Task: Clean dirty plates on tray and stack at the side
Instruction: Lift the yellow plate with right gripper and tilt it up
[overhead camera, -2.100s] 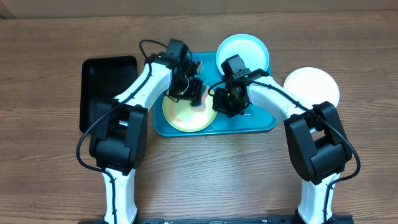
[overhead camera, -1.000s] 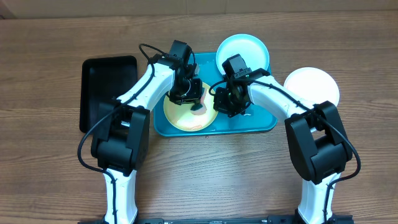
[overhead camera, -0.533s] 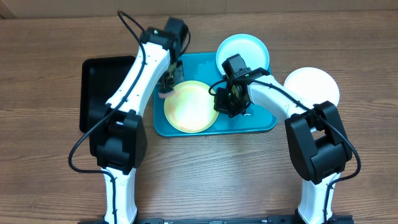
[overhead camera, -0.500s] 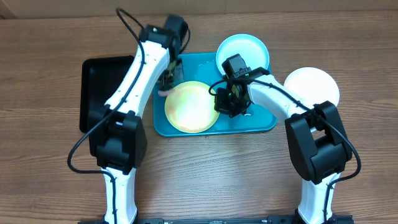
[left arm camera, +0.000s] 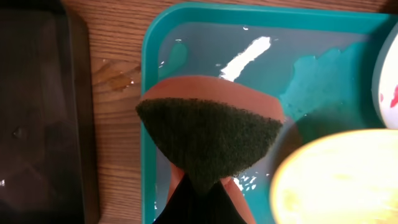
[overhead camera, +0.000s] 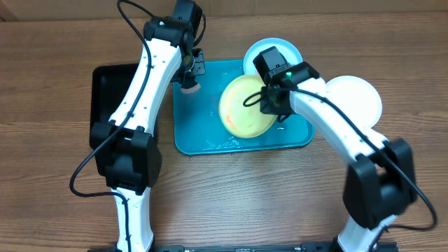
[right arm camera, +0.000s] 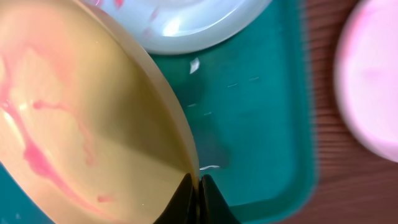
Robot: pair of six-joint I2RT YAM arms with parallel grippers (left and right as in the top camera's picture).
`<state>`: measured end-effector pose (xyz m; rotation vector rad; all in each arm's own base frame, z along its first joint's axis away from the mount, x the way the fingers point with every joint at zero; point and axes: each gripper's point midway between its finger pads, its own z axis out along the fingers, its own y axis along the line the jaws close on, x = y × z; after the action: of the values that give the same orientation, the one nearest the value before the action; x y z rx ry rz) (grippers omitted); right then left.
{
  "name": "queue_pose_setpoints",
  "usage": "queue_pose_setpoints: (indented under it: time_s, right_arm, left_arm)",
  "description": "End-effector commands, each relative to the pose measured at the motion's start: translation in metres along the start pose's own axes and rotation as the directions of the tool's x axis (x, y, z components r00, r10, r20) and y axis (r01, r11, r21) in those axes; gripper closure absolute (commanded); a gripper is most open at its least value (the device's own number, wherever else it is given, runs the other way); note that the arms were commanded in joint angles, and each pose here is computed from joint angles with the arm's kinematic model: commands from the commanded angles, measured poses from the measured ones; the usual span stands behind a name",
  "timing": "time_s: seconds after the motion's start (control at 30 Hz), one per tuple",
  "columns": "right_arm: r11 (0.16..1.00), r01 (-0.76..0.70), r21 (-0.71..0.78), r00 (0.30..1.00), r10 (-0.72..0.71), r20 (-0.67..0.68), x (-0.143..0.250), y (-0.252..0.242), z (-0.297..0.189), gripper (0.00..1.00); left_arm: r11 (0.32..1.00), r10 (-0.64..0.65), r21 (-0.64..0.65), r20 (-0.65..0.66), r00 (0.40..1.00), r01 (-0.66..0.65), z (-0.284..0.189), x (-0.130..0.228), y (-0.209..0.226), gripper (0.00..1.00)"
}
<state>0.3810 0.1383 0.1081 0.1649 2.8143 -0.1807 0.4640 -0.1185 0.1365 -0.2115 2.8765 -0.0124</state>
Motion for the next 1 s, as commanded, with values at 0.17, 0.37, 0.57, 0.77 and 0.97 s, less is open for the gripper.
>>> queue_pose_setpoints:
  time_s: [0.17,0.37,0.57,0.77,0.97]
  right_arm:
    - [0.918,-0.149,0.369,0.917,-0.011,0.398,-0.032,-0.049,-0.081,0.96]
    - [0.844,-0.225,0.486,0.819,-0.107,0.564,-0.025,-0.048,-0.123,0.96]
    - [0.822,-0.243,0.514,0.734,-0.191,0.652,-0.017,-0.037,-0.152,0.96]
    - [0.822,-0.282,0.495,0.693,-0.183,0.697,-0.014,-0.037,-0.162,0.96]
    - [0.824,-0.285,0.49,0.699,-0.171,0.695,-0.012,-0.038,-0.161,0.96]
  left_arm:
    - [1.0,0.008,0.026,-0.013,1.0,-0.007,0.006,0.002,-0.005,0.96]
    - [1.0,0.008,0.023,-0.02,1.0,-0.008,0.006,0.003,-0.004,0.96]
    - [1.0,0.008,0.02,-0.025,1.0,-0.008,0.006,0.004,-0.004,0.96]
    - [1.0,0.009,0.019,-0.026,1.0,-0.009,0.006,0.005,-0.003,0.96]
    - [1.0,0.009,0.018,-0.027,1.0,-0.009,0.006,0.005,-0.003,0.96]
